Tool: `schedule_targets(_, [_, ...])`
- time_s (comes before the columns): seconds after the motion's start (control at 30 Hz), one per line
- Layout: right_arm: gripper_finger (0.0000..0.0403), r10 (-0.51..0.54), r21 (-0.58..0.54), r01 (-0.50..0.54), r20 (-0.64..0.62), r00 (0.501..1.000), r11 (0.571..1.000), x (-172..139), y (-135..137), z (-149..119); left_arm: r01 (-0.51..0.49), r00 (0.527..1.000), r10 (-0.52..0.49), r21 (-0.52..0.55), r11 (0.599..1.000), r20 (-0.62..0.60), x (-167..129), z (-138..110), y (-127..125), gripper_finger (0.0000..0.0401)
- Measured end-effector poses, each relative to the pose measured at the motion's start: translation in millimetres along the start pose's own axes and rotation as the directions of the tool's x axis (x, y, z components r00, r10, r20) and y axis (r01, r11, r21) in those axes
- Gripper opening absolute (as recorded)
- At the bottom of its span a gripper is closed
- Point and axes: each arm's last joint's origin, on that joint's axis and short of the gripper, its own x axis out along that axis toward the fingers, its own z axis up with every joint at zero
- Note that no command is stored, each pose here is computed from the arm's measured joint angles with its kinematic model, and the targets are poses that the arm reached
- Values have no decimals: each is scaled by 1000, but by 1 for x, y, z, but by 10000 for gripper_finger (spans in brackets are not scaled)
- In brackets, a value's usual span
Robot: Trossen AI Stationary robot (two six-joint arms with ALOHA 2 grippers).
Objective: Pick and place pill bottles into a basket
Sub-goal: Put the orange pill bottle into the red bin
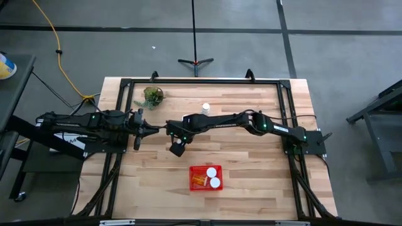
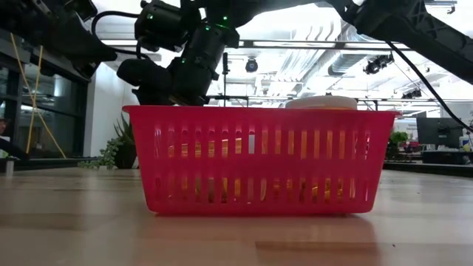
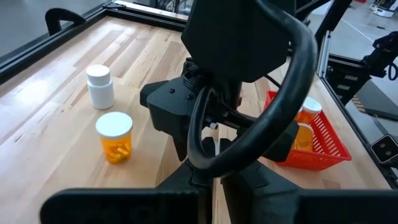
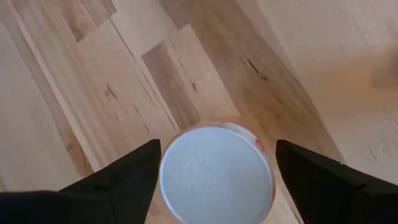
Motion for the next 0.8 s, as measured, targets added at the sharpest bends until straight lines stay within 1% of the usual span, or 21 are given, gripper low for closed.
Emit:
schedule_targets(0.13, [277,-1,0,1,-1,1000,1000,0,0,0,0,1000,0,0,1000,0,0,0,0,60])
schedule_targets(0.4, [195,5,3,-5,-7,1000,1000,0,0,0,0,1000,0,0,1000,0,0,0,0,60])
schedule_targets(0.63, [194,0,3,0,-23,1000,1000,-3,0,-2,1,1000,-1,0,1000,0,0,0,0,60])
schedule_targets(0.8, [207,-25,-4,25,-28,999,1000,-18,1,-4,7,1000,-7,0,1000,10,0,1,0,60])
